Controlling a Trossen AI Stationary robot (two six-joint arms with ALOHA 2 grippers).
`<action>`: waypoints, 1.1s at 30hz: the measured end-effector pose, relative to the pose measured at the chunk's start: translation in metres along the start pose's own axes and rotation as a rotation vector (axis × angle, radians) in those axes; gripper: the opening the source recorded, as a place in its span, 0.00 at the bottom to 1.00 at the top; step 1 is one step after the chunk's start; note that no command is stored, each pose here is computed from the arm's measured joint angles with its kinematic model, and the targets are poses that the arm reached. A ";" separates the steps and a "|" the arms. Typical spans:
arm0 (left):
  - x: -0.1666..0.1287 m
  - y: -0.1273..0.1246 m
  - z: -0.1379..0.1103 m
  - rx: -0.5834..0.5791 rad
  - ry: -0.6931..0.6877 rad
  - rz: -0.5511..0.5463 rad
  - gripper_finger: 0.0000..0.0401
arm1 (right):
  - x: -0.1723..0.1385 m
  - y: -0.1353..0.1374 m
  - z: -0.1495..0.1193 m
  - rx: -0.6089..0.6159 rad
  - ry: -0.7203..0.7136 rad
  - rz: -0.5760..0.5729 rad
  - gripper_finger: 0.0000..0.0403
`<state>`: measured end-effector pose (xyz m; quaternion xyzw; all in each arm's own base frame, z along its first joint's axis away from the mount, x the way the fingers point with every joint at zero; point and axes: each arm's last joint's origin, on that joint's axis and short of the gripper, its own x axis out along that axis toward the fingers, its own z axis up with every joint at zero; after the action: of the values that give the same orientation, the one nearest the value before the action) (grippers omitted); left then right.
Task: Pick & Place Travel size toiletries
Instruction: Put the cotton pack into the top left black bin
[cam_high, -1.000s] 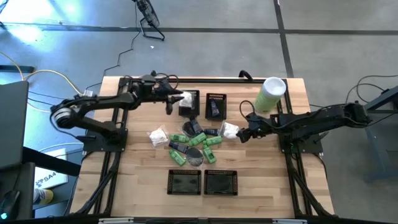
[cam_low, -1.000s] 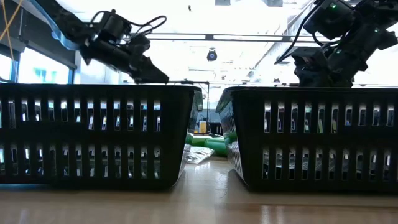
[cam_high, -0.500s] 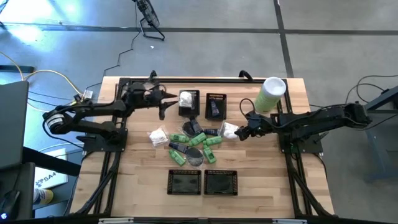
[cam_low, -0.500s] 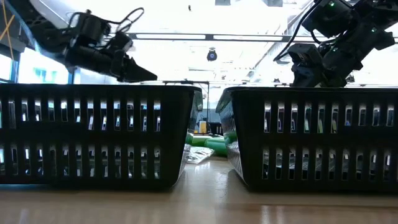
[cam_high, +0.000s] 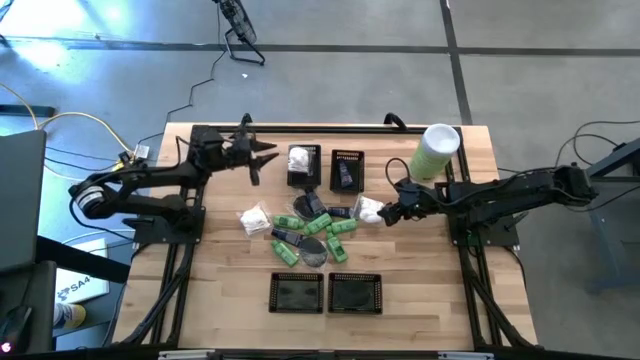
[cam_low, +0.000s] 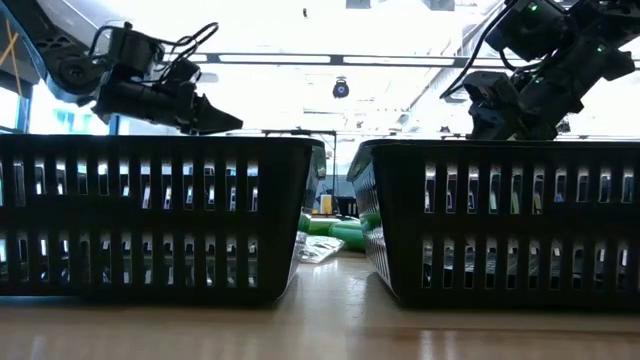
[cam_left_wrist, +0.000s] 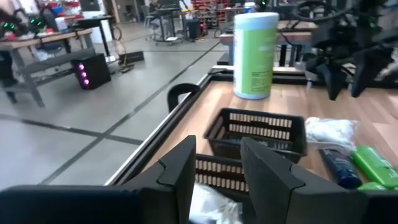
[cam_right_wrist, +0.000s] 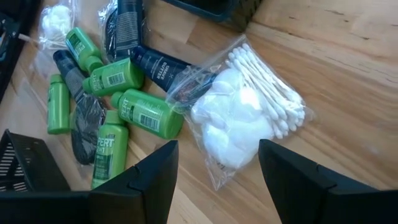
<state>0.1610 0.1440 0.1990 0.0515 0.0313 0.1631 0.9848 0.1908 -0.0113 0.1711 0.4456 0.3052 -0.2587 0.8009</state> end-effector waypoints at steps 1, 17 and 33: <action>-0.002 0.004 0.000 -0.011 0.000 0.005 0.31 | 0.000 0.000 0.000 0.010 -0.003 -0.002 0.53; -0.006 0.011 -0.003 -0.049 0.018 -0.005 0.31 | 0.004 -0.005 -0.005 0.298 0.019 -0.077 0.53; -0.006 0.011 -0.004 -0.053 0.026 0.001 0.31 | 0.029 -0.008 -0.012 0.303 0.079 -0.134 0.53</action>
<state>0.1514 0.1529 0.1964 0.0234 0.0395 0.1650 0.9852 0.2023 -0.0090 0.1410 0.5499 0.3227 -0.3368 0.6928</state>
